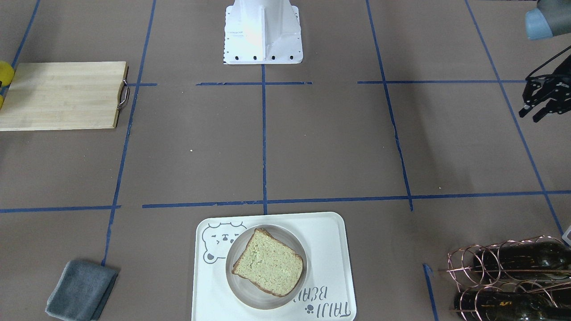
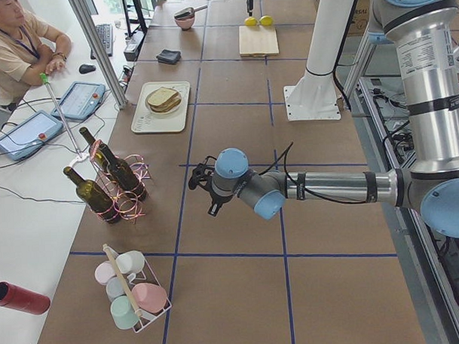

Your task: Make sandwich and place on tray

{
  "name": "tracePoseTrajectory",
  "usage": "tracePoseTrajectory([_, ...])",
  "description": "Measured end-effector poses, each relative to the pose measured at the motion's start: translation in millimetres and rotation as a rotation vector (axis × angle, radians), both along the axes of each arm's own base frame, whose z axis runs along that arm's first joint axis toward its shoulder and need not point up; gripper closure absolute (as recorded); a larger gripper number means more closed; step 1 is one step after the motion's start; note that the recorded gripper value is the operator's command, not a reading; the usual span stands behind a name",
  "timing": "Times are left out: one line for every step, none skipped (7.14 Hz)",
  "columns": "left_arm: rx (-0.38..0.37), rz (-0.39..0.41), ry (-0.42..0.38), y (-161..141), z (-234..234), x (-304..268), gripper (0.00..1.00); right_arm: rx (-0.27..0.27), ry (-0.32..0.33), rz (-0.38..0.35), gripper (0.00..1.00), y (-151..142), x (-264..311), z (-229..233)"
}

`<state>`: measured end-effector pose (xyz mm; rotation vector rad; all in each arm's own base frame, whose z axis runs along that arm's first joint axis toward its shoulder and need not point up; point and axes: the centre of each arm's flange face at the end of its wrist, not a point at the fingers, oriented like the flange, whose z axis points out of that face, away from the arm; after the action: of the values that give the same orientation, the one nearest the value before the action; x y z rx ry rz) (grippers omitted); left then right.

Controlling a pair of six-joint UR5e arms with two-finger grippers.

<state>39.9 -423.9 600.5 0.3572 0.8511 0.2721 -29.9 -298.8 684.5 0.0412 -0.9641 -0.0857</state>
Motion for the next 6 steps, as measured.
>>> tracePoseTrajectory([-0.028, 0.011, -0.045, -11, 6, -28, 0.56, 0.013, 0.013, -0.011, 0.00, -7, 9, 3])
tracePoseTrajectory([-0.062, 0.023, -0.074, -26, 3, -49, 0.54, 0.022, 0.022, -0.020, 0.00, -14, 16, 4])
tracePoseTrajectory([-0.102, 0.034, -0.090, -38, -1, -64, 0.42, 0.029, 0.033, -0.029, 0.00, -20, 22, 4])
tracePoseTrajectory([-0.140, 0.038, -0.096, -41, -2, -72, 0.26, 0.034, 0.047, -0.041, 0.00, -26, 29, 3])
tracePoseTrajectory([-0.163, 0.039, -0.098, -40, 0, -76, 0.09, 0.038, 0.064, -0.055, 0.00, -36, 37, -2])
tracePoseTrajectory([-0.175, 0.038, -0.097, -37, 2, -78, 0.00, 0.039, 0.082, -0.070, 0.00, -48, 48, -15])
